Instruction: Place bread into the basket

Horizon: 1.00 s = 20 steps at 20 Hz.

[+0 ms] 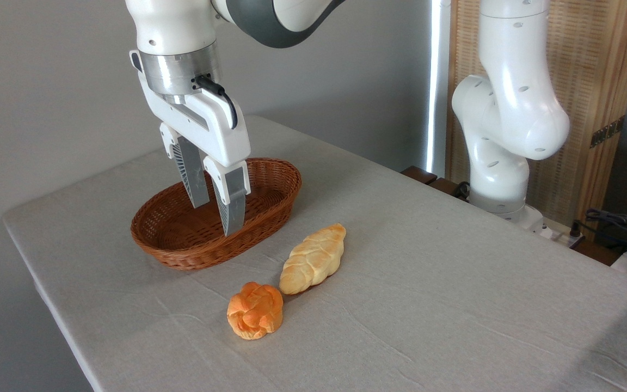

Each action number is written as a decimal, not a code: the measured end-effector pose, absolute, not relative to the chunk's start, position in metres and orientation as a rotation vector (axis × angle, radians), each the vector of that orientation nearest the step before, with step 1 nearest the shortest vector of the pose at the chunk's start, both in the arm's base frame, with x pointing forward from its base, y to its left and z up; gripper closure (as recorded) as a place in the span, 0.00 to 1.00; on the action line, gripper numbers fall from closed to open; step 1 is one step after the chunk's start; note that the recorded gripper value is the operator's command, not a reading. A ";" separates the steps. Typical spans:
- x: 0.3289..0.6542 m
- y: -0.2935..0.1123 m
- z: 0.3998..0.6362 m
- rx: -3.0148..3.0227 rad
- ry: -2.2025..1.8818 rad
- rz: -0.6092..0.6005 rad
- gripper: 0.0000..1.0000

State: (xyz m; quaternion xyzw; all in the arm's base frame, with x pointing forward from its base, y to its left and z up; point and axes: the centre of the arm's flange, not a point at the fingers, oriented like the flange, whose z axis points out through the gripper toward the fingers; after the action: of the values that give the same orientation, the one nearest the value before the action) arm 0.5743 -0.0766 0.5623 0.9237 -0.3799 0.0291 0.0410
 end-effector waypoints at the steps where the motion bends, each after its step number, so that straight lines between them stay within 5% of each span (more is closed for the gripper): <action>1: 0.575 -0.077 0.561 2.828 -1.163 0.087 0.00; 15: 0.581 -0.063 0.548 2.832 -1.157 0.055 0.00; 20: 0.584 -0.029 0.564 2.836 -1.070 0.123 0.00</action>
State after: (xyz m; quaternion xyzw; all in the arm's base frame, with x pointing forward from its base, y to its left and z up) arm 0.5835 -0.0290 0.5642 0.9335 -0.3522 0.0405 0.0538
